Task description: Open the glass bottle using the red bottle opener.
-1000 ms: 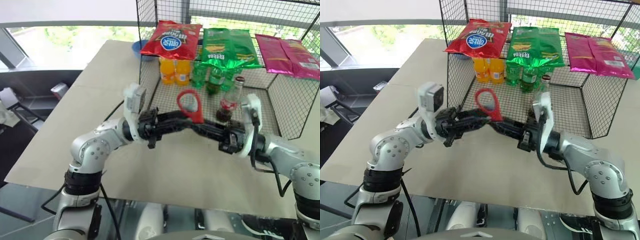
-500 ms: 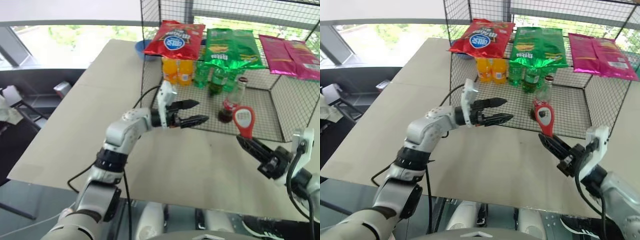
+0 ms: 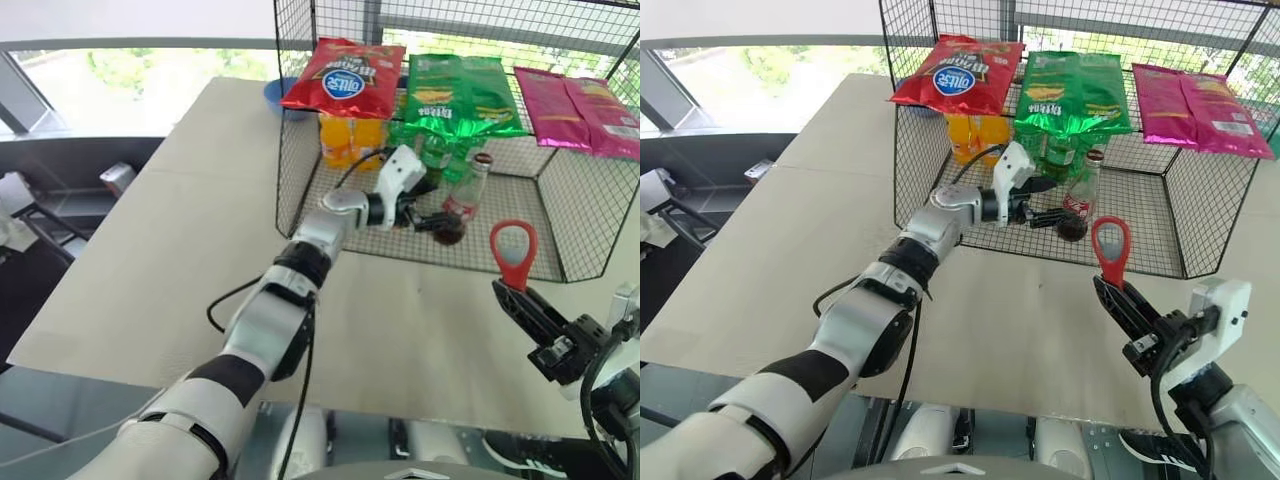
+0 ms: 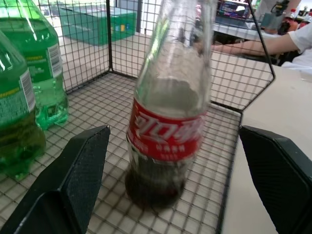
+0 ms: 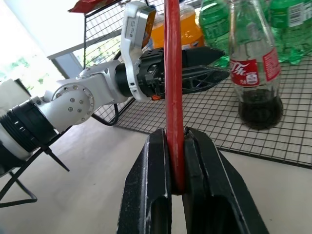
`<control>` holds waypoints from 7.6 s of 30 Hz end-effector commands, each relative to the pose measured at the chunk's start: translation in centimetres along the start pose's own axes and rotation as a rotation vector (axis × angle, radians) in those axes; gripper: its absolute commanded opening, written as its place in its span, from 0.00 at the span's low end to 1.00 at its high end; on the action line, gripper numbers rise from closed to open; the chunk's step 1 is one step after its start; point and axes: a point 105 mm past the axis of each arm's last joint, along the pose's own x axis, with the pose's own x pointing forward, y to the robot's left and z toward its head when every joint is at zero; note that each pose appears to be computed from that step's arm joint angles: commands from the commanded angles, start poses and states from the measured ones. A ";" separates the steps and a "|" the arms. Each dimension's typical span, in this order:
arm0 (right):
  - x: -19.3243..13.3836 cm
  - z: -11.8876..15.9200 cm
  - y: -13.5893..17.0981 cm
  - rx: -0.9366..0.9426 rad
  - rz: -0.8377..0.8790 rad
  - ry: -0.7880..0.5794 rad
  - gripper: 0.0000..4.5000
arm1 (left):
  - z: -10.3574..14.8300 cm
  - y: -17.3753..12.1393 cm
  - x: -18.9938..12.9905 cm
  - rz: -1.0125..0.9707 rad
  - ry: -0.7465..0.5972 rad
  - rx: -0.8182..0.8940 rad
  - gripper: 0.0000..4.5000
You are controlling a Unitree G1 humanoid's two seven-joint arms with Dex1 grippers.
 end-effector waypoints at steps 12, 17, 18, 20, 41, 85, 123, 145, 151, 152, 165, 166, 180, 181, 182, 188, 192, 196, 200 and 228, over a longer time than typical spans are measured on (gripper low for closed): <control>-0.1 1.2 1.0 -0.032 -0.002 -0.069 0.00 | 2.6 -0.3 3.6 0.103 -0.063 0.067 0.97; 0.0 1.2 1.1 -0.038 0.000 -0.073 0.00 | 2.5 -0.3 4.2 0.141 -0.062 0.042 0.83; 0.0 1.2 1.1 -0.038 0.001 -0.074 0.00 | 2.4 -0.3 4.3 0.143 -0.062 0.044 0.74; 0.0 1.1 1.2 -0.039 0.001 -0.074 0.00 | 2.4 -0.4 4.3 0.142 -0.062 0.046 0.53; 1.7 0.1 0.5 -0.138 0.074 -0.004 0.00 | 2.4 -5.3 -9.2 -0.214 -0.110 0.135 0.51; 9.1 1.9 3.0 -0.971 0.261 -0.175 0.00 | -0.8 -6.8 -10.8 -0.109 -0.060 0.075 0.57; 11.3 -7.0 2.4 -1.338 0.186 -0.237 0.00 | 0.2 -6.8 -9.9 -0.140 -0.070 0.090 0.57; 11.5 -6.7 1.8 -1.336 0.184 -0.253 0.00 | 0.5 -6.6 -10.3 -0.135 -0.084 0.075 0.82; 11.5 -6.5 1.6 -1.343 0.182 -0.252 0.00 | 0.9 -6.6 -10.4 -0.127 -0.098 0.096 0.99; 11.5 -6.4 1.6 -1.343 0.180 -0.252 0.00 | 1.0 -6.6 -10.5 -0.123 -0.101 0.097 0.99; 11.5 -5.6 -0.1 -1.381 0.101 -0.227 0.00 | 1.1 -6.2 -11.6 -0.086 -0.084 0.100 0.99; 11.5 -5.4 -0.3 -1.386 0.092 -0.224 0.00 | 1.1 -6.1 -11.6 -0.083 -0.084 0.101 0.99; 11.1 -4.6 -2.2 -1.422 0.044 -0.197 0.00 | 0.6 -5.6 -12.3 -0.055 -0.054 0.095 0.99; 11.1 -4.6 -2.2 -1.422 0.044 -0.197 0.00 | 0.5 -5.6 -12.3 -0.056 -0.052 0.094 0.99; 11.1 -4.6 -2.2 -1.422 0.043 -0.198 0.00 | 0.5 -5.6 -12.3 -0.057 -0.051 0.093 0.99; 11.3 -4.5 -2.1 -1.422 0.043 -0.202 0.00 | 0.3 -6.0 -12.3 -0.078 -0.047 0.089 0.99; 11.3 -4.5 -2.1 -1.422 0.045 -0.206 0.00 | 0.1 -6.2 -12.2 -0.096 -0.042 0.079 0.94; 11.3 -4.5 -1.9 -1.423 0.051 -0.210 0.00 | -0.1 -6.3 -12.0 -0.102 -0.041 0.077 0.63; 11.2 -4.6 -1.6 -1.427 0.064 -0.216 0.00 | -0.3 -6.4 -12.0 -0.109 -0.042 0.074 0.50; 10.1 0.9 0.4 -1.143 -0.113 -0.421 0.00 | 0.5 -5.5 -10.1 -0.162 -0.071 0.125 0.99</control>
